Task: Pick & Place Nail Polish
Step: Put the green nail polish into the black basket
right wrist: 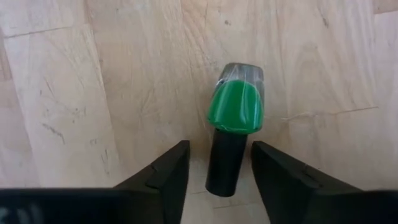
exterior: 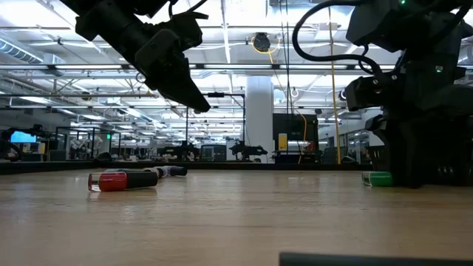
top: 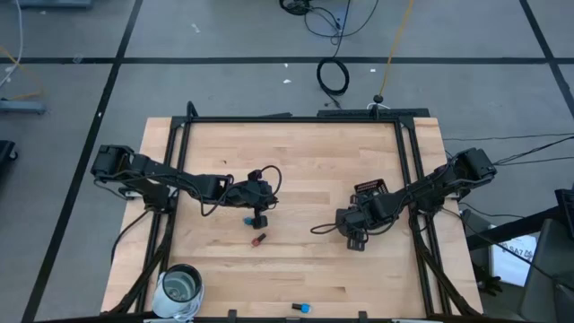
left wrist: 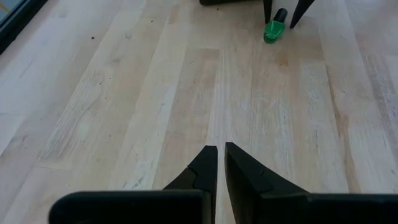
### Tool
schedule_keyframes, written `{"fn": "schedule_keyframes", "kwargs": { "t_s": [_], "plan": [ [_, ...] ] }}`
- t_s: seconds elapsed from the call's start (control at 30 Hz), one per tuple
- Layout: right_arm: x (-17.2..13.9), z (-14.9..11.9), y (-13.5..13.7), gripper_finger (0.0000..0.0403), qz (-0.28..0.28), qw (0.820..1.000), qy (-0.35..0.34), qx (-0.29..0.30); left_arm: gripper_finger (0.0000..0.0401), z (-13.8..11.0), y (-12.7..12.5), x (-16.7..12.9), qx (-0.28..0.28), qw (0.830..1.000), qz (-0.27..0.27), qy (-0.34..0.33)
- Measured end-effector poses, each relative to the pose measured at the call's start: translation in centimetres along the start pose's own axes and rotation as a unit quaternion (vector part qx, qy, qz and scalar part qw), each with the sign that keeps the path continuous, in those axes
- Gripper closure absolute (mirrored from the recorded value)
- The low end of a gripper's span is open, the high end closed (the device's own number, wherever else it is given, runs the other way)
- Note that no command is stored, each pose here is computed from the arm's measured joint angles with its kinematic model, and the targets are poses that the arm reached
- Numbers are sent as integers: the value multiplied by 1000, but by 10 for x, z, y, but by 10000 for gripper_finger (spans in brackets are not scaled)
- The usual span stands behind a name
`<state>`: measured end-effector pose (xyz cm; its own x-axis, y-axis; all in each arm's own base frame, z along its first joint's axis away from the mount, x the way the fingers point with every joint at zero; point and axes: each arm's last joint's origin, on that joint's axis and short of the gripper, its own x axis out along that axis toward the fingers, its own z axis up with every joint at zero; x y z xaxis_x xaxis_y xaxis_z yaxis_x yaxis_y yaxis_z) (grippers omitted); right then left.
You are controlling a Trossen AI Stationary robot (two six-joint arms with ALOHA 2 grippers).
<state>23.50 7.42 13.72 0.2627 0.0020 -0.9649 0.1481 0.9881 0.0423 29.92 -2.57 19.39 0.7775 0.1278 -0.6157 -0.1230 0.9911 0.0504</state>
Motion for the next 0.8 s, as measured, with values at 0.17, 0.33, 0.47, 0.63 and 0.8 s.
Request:
{"fn": "schedule_keyframes", "kwargs": {
  "t_s": [0.17,0.33,0.47,0.63,0.8],
  "plan": [
    [0,0,-1,316,-11,1000,-4,1,370,0,0,0,0,1000,0,0],
    [0,1,-2,354,-12,1000,-5,2,370,0,0,0,0,1000,0,0],
    [0,3,-1,354,-6,1000,-19,-7,370,0,0,0,0,1000,0,0],
    [-16,14,1,354,-2,997,-74,-8,370,0,0,0,-3,1000,0,0],
    [-50,17,3,354,12,990,-142,-5,370,0,0,0,-14,1000,0,0]
  ]
}}
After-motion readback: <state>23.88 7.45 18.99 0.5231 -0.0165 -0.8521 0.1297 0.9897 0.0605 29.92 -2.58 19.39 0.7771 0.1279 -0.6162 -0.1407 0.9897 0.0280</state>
